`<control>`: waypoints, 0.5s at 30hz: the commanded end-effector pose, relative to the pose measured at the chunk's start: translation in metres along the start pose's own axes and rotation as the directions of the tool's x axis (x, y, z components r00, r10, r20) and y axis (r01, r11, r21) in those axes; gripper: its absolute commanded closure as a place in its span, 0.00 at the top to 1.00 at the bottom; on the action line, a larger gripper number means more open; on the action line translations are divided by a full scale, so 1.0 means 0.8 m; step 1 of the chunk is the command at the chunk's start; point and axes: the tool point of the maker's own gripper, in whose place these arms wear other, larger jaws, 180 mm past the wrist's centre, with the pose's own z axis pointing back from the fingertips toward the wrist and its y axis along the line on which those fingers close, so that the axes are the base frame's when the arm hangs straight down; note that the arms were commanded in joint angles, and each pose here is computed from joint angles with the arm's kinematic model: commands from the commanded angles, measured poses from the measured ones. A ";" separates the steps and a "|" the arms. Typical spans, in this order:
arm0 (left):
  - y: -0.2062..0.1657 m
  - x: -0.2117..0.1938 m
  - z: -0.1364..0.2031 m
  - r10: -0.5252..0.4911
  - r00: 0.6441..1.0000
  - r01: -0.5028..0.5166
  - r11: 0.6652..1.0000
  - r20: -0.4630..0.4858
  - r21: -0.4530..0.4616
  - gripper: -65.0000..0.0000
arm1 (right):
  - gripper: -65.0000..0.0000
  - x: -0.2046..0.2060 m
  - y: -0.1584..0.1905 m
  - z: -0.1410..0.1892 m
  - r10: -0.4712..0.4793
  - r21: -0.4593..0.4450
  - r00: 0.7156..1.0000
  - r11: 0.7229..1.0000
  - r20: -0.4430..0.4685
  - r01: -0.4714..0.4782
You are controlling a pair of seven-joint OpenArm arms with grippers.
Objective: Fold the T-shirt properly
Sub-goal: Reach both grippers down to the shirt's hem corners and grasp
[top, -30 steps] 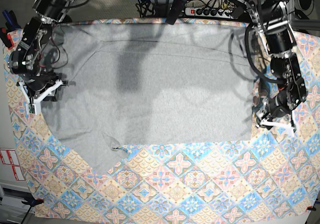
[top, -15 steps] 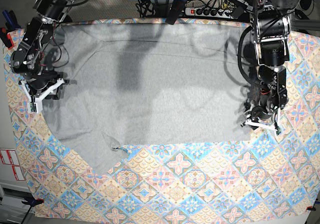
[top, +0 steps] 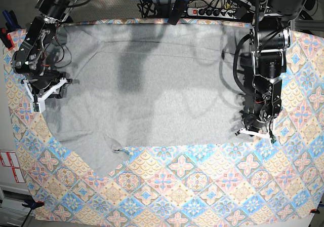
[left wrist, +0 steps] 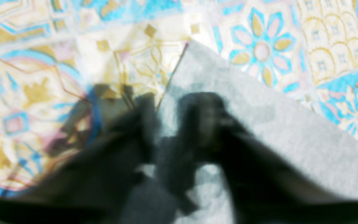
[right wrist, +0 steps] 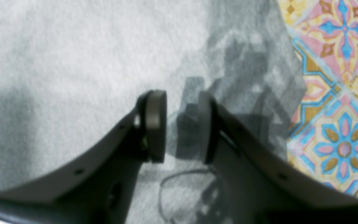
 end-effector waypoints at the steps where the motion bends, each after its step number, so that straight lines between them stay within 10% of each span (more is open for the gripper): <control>1: -0.020 -0.015 -0.001 0.009 0.998 -0.011 0.999 -0.065 -0.037 0.07 | 0.27 0.023 -0.006 0.006 0.012 -0.010 0.998 1.000 0.054 -0.012; 15: -0.037 -0.019 0.064 -0.062 0.998 0.064 0.987 0.020 -0.149 0.00 | 0.27 0.055 -0.012 -0.025 0.067 0.003 0.997 0.998 0.022 -0.067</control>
